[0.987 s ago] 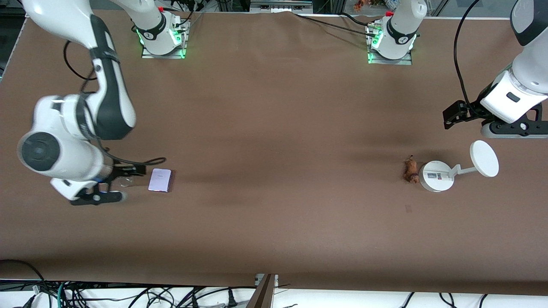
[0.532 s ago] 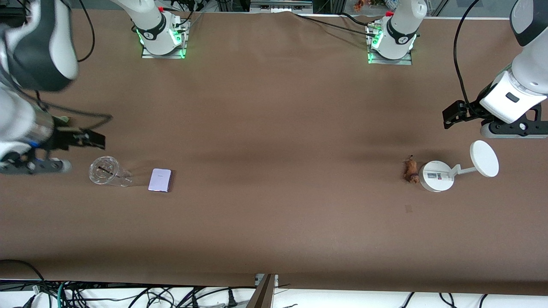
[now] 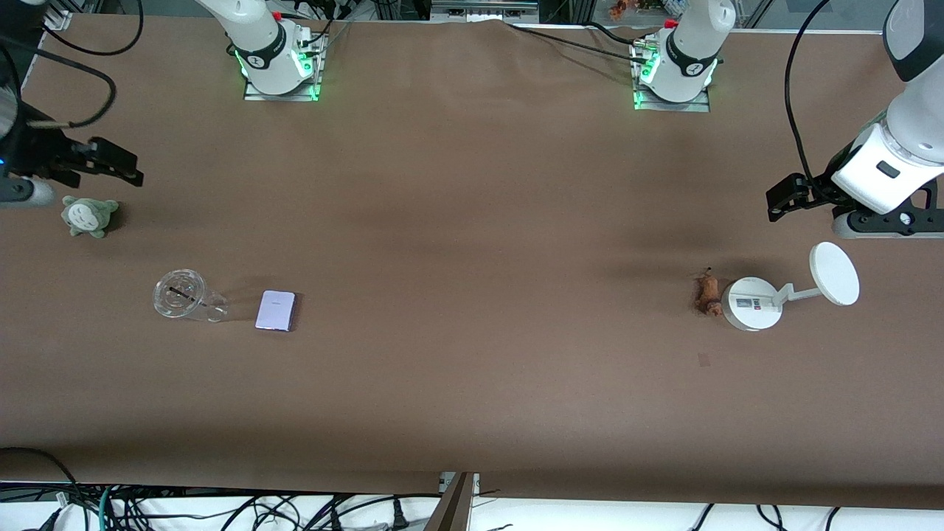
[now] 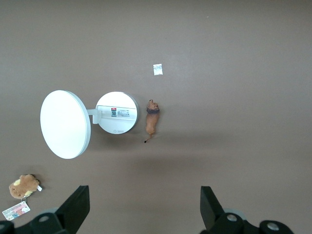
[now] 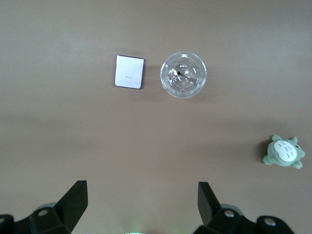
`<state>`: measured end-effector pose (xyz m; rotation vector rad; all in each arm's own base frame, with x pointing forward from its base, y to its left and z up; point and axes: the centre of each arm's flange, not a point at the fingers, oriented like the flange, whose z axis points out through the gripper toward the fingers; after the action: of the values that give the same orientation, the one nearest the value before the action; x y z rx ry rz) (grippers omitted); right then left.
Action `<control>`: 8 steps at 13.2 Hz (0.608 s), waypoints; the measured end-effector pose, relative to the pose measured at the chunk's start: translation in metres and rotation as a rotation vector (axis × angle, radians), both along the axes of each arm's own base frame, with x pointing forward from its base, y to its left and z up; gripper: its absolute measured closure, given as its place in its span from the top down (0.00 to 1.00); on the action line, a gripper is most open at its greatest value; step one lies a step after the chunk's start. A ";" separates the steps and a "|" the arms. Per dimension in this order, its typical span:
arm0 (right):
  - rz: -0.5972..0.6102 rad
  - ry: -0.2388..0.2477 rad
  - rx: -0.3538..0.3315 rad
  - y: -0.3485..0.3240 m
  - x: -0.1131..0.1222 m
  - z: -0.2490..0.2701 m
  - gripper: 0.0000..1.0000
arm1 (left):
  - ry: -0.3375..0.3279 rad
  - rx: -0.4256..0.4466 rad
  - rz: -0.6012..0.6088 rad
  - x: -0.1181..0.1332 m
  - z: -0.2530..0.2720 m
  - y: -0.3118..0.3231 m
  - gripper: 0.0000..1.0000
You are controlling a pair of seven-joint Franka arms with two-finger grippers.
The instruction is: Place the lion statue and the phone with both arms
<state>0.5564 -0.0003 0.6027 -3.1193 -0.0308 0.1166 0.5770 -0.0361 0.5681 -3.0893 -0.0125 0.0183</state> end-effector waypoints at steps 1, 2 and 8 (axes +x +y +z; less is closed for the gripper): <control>0.004 -0.005 0.001 0.001 -0.004 0.003 1.00 | 0.000 0.000 -0.001 0.000 0.000 0.000 1.00; 0.010 -0.008 0.001 0.005 -0.006 0.005 1.00 | 0.000 0.000 -0.002 0.000 0.000 -0.001 1.00; 0.004 0.014 -0.001 0.001 -0.006 0.001 1.00 | 0.000 0.000 -0.004 0.000 0.000 -0.002 1.00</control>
<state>0.5503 0.0005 0.6036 -3.1195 -0.0361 0.1381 0.5768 -0.0385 0.5681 -3.0894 -0.0060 0.0184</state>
